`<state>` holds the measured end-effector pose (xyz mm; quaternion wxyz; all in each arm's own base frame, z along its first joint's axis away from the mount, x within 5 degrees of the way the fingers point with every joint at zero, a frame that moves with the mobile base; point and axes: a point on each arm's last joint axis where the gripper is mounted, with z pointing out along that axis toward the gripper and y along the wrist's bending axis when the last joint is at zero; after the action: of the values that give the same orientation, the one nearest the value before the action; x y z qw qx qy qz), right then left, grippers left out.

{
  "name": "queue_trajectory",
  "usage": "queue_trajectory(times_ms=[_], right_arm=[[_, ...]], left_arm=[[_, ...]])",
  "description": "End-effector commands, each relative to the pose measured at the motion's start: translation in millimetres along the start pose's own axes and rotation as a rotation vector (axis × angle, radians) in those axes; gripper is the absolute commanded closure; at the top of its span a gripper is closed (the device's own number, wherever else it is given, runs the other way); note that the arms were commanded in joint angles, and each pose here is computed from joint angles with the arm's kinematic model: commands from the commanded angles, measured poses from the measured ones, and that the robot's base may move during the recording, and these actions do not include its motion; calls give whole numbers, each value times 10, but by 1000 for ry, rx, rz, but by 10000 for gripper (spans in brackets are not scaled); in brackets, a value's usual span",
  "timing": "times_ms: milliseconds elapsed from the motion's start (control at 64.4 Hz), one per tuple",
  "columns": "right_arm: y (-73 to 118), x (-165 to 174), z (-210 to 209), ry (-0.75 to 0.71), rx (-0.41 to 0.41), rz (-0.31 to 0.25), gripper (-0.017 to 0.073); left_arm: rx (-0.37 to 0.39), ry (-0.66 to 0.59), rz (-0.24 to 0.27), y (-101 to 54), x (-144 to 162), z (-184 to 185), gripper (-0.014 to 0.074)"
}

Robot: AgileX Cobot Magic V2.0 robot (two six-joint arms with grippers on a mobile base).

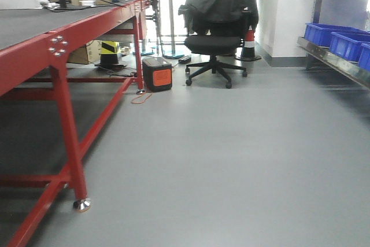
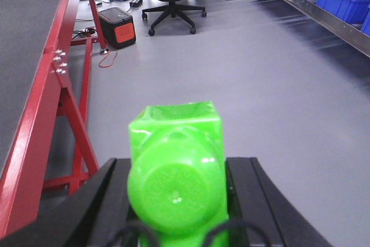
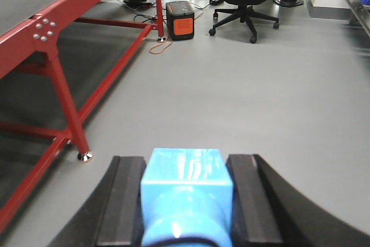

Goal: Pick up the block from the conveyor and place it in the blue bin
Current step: 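Drive the base away from the conveyor toward the shelf of blue bins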

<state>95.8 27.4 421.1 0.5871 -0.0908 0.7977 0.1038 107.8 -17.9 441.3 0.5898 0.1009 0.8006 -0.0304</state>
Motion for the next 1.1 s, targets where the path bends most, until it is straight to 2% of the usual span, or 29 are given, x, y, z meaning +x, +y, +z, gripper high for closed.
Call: queue_trajectory(times_ms=[0, 1088], right_arm=[[-8, -26, -22, -21, 10, -12, 712], [-8, -26, -22, -21, 10, -12, 712]], left_arm=[[7, -21, -1, -8, -31, -15, 704], [7, -23, -1, -8, -33, -15, 704]])
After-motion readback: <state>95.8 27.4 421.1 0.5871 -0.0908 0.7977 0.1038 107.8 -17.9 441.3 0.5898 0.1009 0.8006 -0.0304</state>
